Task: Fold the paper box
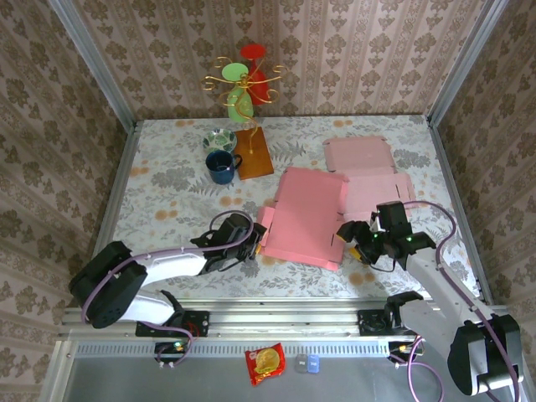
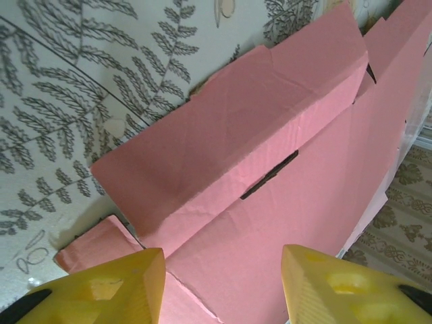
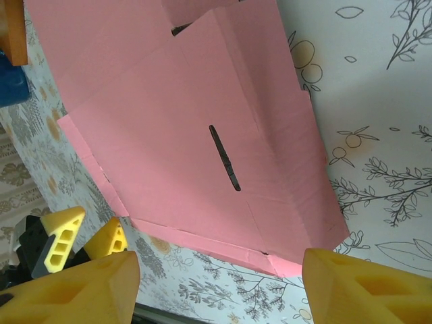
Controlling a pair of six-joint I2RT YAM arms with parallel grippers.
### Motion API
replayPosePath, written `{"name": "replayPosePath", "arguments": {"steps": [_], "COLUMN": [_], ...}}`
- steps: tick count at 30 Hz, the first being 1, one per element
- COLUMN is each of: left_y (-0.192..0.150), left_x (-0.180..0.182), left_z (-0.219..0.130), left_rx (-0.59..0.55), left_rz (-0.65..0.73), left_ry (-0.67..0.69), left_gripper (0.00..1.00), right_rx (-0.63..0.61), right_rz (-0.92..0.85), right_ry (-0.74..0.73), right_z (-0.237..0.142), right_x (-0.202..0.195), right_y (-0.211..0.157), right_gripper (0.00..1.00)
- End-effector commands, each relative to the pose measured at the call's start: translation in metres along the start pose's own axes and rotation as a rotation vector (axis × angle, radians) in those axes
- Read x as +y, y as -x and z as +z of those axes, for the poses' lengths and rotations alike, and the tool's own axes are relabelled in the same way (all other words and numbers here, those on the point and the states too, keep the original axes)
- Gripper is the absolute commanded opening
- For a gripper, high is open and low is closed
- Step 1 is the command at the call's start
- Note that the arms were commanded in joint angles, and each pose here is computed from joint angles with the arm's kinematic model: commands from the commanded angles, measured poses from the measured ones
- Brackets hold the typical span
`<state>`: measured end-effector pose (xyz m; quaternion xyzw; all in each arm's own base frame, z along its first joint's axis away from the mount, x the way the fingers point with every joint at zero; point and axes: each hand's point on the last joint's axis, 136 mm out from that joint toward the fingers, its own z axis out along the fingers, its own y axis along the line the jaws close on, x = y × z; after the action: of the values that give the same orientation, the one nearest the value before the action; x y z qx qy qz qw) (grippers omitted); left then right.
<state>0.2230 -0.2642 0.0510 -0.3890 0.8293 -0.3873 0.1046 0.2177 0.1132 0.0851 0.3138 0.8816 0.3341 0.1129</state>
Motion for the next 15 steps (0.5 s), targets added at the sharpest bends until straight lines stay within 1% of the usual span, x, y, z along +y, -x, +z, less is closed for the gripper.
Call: {"name": "replayPosePath", "arguments": {"steps": [1, 5, 15], "left_y": [0.004, 0.0025, 0.0062], "left_x": [0.0074, 0.0112, 0.0161], "left_z": [0.0036, 0.0054, -0.0011], "left_rx": [-0.029, -0.019, -0.04], "left_rz": [-0.045, -0.057, -0.067], "left_ry": [0.004, 0.018, 0.042], "left_gripper": [0.48, 0.48, 0.48], "right_rx": [0.021, 0.019, 0.021], "right_rz": [0.024, 0.03, 0.038], "right_ry": [0.026, 0.032, 0.033], "right_z": [0.001, 0.0008, 0.0012], "right_x": [0.0022, 0.0034, 0.0034], "right_y": [-0.0049, -0.0043, -0.0045], "right_gripper": [0.66, 0.65, 0.65]}}
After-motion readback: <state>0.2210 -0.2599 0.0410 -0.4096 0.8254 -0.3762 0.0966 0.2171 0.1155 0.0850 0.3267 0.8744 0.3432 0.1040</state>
